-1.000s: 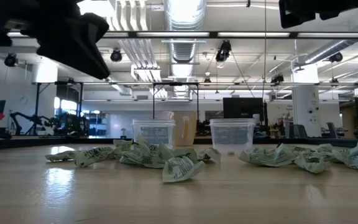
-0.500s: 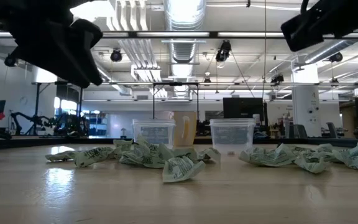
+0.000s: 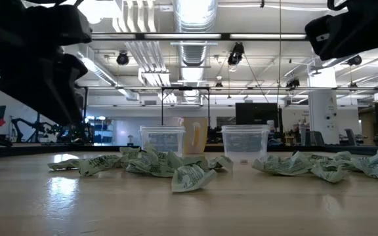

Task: Pick and place Stevia / Truvia into bins
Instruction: Put the green stevia packet into the left transparent container, then put the green stevia packet into the right transparent container

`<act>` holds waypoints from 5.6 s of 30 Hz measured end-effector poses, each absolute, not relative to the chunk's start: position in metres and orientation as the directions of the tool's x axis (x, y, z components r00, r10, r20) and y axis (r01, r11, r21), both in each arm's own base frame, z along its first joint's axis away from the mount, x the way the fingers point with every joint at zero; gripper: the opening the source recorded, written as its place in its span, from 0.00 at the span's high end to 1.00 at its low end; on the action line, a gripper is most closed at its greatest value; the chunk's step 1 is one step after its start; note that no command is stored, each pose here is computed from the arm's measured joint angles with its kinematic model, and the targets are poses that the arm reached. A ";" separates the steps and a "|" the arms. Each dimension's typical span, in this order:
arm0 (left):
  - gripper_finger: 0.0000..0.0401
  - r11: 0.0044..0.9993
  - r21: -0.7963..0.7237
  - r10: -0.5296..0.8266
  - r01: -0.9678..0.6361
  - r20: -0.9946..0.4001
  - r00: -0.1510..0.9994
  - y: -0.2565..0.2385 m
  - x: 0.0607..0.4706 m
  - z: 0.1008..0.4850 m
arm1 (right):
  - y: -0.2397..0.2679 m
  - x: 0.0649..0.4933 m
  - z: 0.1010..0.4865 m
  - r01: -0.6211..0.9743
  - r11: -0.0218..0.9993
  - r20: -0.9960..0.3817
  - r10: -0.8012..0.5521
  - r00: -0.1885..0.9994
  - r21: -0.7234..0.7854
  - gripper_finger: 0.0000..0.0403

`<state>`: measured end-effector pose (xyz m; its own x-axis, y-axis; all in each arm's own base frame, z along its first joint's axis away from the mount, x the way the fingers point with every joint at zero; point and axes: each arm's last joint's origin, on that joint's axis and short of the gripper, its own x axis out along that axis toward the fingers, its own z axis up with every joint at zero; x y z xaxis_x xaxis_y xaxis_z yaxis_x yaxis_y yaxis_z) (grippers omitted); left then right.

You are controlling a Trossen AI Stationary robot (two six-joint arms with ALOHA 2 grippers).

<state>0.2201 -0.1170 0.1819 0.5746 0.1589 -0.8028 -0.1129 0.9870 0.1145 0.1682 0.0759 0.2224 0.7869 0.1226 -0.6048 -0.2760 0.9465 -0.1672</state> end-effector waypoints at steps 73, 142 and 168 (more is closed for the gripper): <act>1.00 0.992 0.066 0.120 -0.104 -0.710 0.694 -0.092 0.234 0.176 | 0.074 0.166 0.229 -0.267 0.943 -0.576 0.109 0.810 -0.198 0.85; 0.65 0.971 0.211 0.203 -0.110 -0.495 0.845 -0.001 0.274 0.200 | 0.063 0.145 0.171 -0.036 0.999 -0.747 0.026 0.664 0.002 0.85; 0.65 0.972 0.210 0.200 -0.110 -0.480 0.854 -0.003 0.272 0.204 | 0.054 0.142 0.130 0.131 0.991 -0.747 -0.067 0.661 0.027 0.57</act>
<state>0.2717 -0.0028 0.2043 0.8543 0.2004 -0.4797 -0.1102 0.9716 0.2096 0.1424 0.0540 0.1304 0.6610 -0.0671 -0.7474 0.1309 0.9910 0.0268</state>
